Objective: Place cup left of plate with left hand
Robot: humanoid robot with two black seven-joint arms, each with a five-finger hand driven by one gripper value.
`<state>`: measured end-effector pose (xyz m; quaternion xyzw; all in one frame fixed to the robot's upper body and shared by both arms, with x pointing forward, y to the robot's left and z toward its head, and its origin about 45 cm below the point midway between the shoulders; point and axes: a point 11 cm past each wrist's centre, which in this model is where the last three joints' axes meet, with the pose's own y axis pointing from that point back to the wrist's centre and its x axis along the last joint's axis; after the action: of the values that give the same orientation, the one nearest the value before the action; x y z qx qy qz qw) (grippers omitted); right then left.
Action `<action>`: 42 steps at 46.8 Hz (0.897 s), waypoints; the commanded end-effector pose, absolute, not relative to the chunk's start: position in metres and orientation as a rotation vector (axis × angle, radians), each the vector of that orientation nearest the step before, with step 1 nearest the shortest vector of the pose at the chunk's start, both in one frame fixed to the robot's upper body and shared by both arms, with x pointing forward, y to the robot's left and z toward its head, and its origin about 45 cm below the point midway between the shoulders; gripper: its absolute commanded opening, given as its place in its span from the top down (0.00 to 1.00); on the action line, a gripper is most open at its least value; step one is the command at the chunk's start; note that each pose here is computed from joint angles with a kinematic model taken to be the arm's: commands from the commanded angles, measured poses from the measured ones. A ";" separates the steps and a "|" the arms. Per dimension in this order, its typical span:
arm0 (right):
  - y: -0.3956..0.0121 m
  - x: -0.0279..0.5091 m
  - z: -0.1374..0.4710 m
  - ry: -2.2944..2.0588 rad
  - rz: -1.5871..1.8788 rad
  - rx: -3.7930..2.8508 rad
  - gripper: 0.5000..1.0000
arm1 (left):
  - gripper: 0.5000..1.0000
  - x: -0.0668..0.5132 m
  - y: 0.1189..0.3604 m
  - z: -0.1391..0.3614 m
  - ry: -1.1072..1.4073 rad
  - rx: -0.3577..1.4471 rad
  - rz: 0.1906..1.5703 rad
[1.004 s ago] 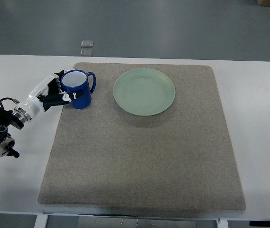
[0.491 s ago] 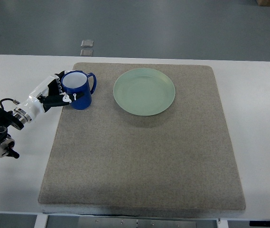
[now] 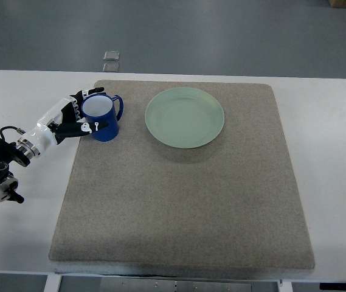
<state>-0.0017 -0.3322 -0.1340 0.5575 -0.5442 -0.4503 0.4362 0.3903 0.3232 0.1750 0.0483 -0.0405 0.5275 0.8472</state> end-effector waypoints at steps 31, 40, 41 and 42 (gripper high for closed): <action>-0.332 -0.002 -0.134 -1.354 -1.120 1.387 0.14 | 0.11 0.406 0.377 0.241 0.127 -0.096 1.092; -0.332 -0.002 -0.134 -1.354 -1.120 1.387 0.14 | 0.11 0.422 0.382 0.249 0.309 -0.065 1.116; -0.332 -0.002 -0.134 -1.354 -1.120 1.387 0.14 | 0.11 0.424 0.383 0.251 0.322 -0.065 1.116; -0.332 -0.002 -0.134 -1.352 -1.119 1.388 0.14 | 0.11 0.427 0.384 0.254 0.330 -0.071 1.119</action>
<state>-0.0017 -0.3322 -0.1340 0.5576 -0.5440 -0.4502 0.4363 0.4197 0.3821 0.2472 -0.0311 0.1376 0.5274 0.8378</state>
